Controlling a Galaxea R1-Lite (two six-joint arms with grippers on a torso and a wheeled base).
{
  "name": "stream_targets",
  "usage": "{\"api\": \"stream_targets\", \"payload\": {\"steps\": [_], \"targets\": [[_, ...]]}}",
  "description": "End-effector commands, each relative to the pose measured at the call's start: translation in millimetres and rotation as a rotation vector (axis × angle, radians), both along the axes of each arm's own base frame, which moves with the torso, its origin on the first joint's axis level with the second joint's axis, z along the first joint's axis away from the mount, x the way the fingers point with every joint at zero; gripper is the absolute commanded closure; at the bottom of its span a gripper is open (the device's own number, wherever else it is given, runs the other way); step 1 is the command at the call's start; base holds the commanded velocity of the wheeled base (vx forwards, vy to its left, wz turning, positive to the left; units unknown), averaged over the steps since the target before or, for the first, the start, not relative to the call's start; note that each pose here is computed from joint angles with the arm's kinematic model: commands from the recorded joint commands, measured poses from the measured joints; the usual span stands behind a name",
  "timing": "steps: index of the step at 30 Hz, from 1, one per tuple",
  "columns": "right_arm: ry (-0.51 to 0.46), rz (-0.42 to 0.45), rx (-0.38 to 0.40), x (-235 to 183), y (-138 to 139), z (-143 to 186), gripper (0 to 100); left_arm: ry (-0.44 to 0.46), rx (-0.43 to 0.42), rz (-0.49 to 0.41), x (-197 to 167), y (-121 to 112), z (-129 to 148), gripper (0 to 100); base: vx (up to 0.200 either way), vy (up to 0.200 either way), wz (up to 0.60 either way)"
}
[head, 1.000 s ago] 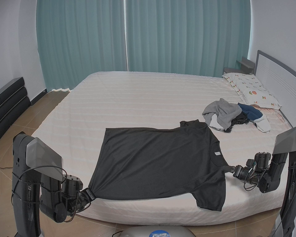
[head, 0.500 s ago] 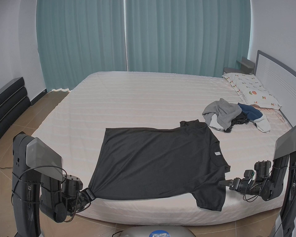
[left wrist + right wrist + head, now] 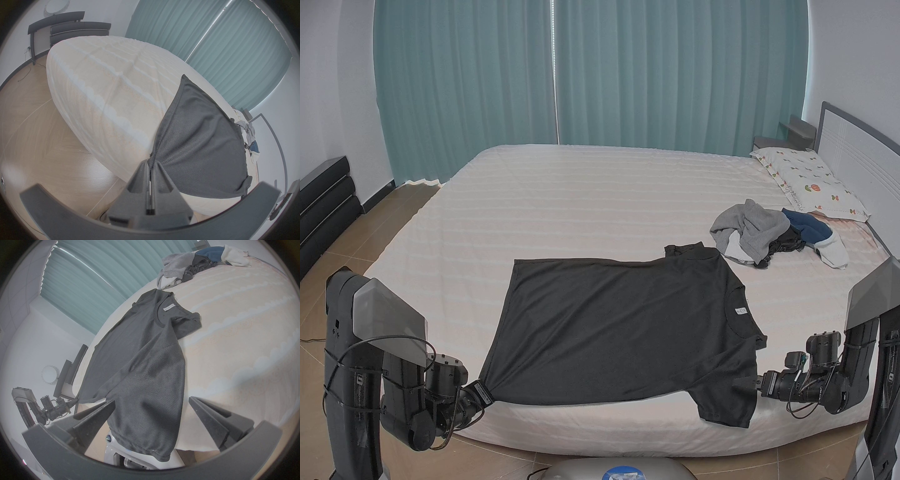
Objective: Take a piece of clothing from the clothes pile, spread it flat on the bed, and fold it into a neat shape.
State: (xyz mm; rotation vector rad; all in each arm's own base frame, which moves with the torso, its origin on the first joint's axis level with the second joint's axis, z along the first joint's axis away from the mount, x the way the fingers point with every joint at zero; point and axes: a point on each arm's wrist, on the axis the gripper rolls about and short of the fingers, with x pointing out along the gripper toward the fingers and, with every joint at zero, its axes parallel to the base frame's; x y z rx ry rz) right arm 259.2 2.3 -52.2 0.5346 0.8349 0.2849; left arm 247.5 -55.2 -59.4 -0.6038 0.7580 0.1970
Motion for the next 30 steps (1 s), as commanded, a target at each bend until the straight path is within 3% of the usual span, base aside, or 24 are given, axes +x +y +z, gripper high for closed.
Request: {"api": "stream_targets", "payload": {"steps": [1, 13, 30], "targets": [[0.015, -0.003, -0.015, 0.1, 2.9, -5.0, 100, -0.002, -0.002, 0.001, 0.3, 0.3, 0.5, 100, 0.000, 0.000, 0.00], [0.014, -0.039, -0.030, -4.7, -6.2, -0.2, 100, -0.003, -0.005, 0.003, 0.5, 1.0, 0.9, 100, 0.000, 0.000, 0.00], [0.093, -0.009, -0.109, -62.2, -21.1, 16.9, 100, 0.003, 0.023, -0.011, -2.1, 1.4, 0.7, 100, 0.000, 0.000, 0.00]]}}
